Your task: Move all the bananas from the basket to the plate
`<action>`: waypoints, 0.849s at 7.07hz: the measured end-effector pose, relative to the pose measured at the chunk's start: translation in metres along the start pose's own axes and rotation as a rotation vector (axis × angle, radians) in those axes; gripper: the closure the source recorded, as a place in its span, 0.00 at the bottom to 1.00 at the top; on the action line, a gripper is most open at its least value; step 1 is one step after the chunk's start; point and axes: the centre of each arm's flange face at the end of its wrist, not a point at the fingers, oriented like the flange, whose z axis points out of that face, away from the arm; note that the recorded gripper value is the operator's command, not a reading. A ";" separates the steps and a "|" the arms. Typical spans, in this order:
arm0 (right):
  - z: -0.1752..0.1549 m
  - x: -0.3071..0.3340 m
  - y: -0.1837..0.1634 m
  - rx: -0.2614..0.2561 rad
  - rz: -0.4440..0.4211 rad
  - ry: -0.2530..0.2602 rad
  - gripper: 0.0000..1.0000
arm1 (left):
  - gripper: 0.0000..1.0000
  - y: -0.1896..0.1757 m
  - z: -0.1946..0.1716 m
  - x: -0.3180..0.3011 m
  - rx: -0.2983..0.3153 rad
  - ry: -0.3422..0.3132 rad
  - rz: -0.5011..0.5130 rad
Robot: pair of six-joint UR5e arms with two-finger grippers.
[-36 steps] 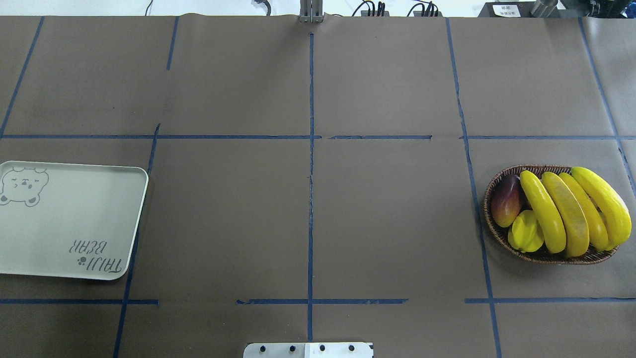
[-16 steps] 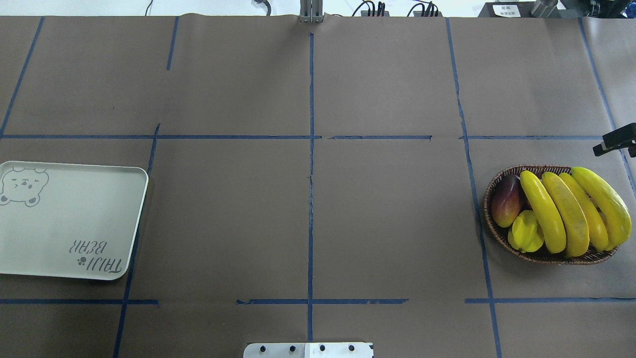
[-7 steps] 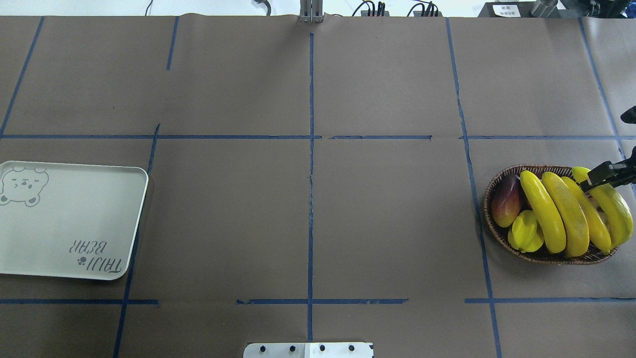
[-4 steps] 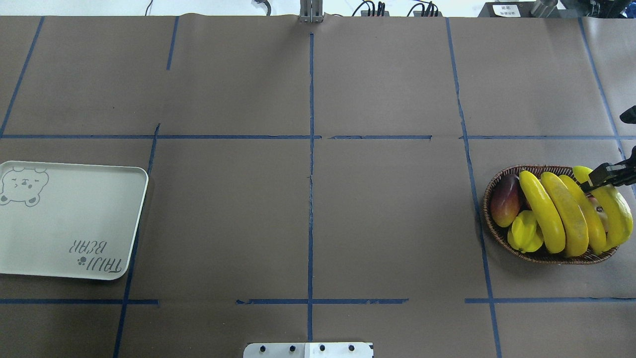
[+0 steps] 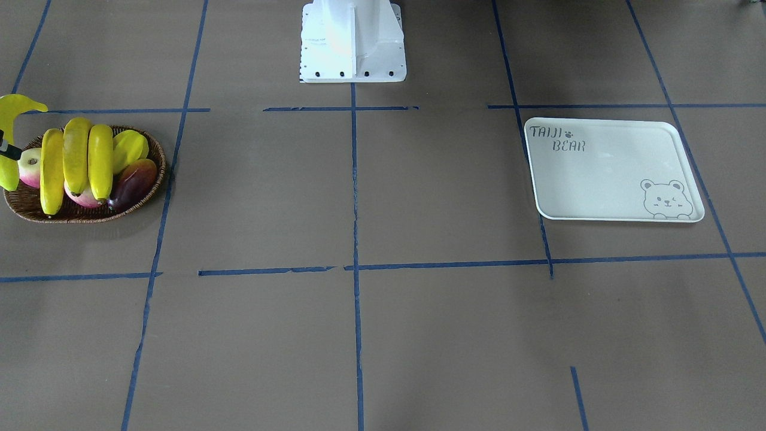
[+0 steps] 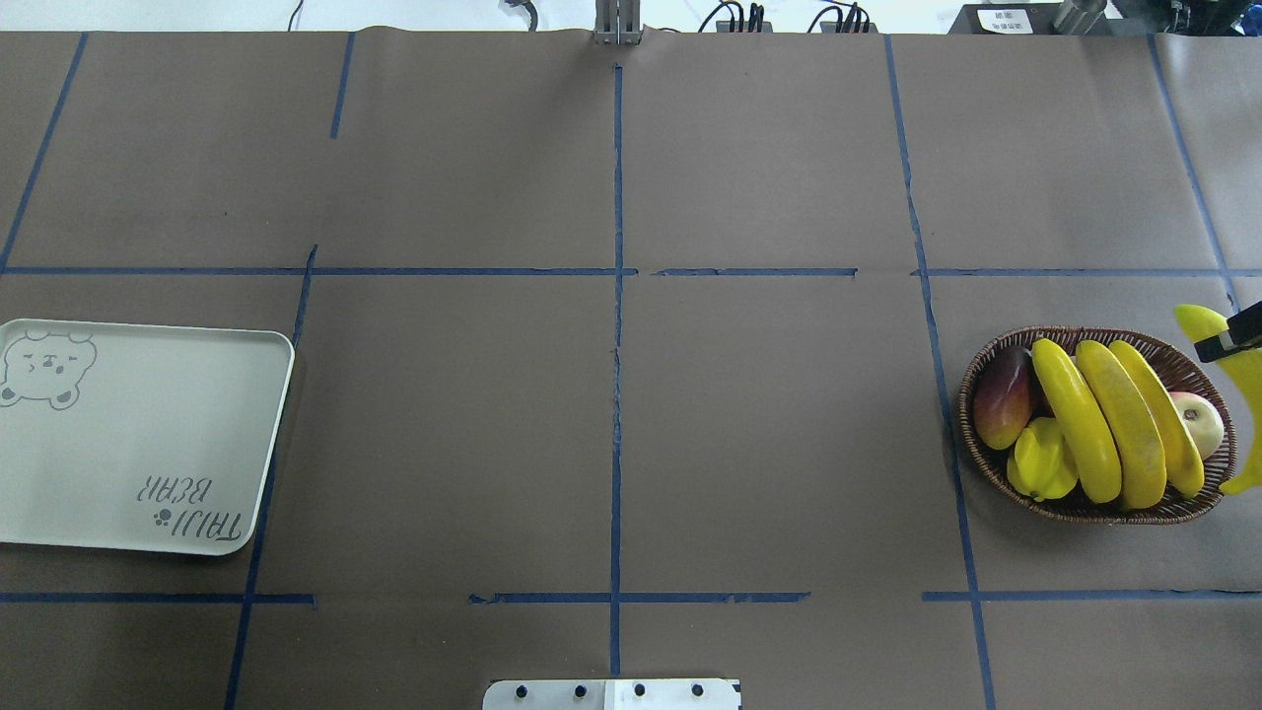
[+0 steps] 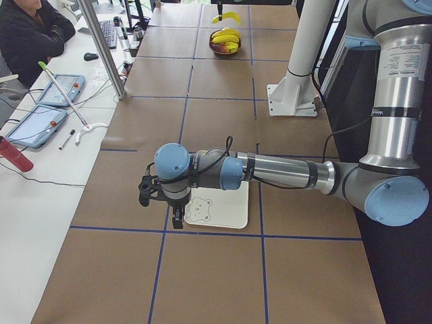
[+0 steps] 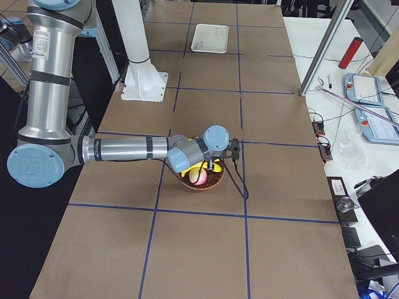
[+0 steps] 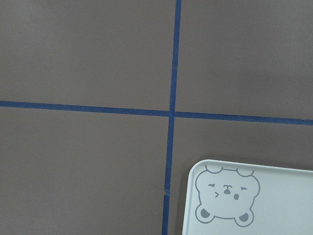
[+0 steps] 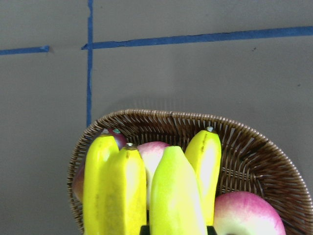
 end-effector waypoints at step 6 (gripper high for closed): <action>0.005 -0.349 -0.122 0.287 0.178 -0.099 1.00 | 0.00 -0.041 0.019 0.169 0.071 0.115 -0.055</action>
